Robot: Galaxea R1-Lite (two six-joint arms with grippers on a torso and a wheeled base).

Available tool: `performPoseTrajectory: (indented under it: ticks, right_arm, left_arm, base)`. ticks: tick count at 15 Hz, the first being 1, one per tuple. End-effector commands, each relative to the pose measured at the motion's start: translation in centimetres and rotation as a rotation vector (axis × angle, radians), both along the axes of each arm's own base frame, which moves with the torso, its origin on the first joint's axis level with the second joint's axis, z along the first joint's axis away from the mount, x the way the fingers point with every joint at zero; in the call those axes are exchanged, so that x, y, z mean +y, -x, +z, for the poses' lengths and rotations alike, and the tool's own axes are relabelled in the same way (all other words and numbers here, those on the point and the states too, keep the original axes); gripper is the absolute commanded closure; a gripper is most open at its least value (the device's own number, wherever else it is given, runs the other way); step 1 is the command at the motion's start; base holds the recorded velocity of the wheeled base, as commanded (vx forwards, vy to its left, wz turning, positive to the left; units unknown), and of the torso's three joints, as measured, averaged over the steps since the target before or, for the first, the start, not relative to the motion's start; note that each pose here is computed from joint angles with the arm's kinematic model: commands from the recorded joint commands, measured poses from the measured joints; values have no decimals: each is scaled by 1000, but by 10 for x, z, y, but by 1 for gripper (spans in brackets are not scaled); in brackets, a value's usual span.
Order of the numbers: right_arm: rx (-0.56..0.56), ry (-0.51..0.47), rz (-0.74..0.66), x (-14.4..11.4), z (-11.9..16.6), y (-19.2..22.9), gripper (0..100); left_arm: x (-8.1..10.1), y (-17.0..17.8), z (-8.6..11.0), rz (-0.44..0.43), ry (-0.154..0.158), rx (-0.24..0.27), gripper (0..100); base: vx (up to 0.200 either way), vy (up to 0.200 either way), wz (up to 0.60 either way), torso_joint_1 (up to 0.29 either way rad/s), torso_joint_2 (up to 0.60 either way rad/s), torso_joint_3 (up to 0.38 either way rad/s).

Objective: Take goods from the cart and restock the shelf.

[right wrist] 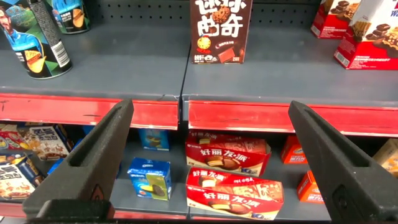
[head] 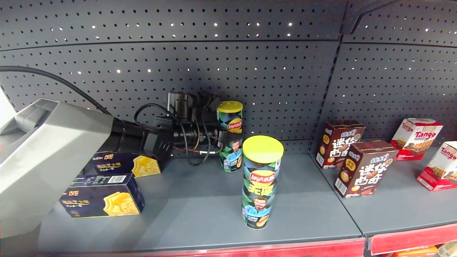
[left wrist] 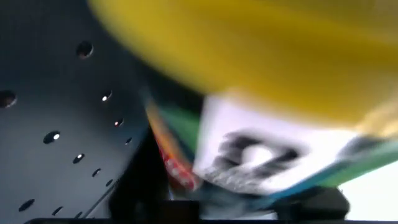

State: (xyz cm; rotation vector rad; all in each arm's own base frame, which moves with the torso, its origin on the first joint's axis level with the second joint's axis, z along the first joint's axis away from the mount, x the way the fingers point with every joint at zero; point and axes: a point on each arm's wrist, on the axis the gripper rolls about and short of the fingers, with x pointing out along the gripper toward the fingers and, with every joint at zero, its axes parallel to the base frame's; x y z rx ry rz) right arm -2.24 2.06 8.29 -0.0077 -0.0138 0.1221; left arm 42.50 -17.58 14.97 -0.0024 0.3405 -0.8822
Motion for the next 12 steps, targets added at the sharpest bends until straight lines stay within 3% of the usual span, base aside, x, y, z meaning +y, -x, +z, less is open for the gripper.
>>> performPoseTrajectory:
  ticks: [1, 4, 8, 12]
  right_arm:
    - [1, 0, 1, 0, 0, 0, 0]
    - [1, -2, 1, 0, 0, 0, 0]
    - [1, 0, 1, 0, 0, 0, 0]
    - [1, 0, 1, 0, 0, 0, 0]
  left_arm:
    - [2, 1, -1, 3, -2, 5, 0]
    - [8, 12, -1, -2, -34, 4, 0]
    - [12, 23, 5, -4, -36, -1, 0]
    - [10, 27, -2, -12, -43, 24, 0]
  base:
    - [0, 0, 0, 0, 0, 0]
    - [0, 0, 0, 0, 0, 0]
    - [0, 0, 0, 0, 0, 0]
    - [0, 0, 0, 0, 0, 0]
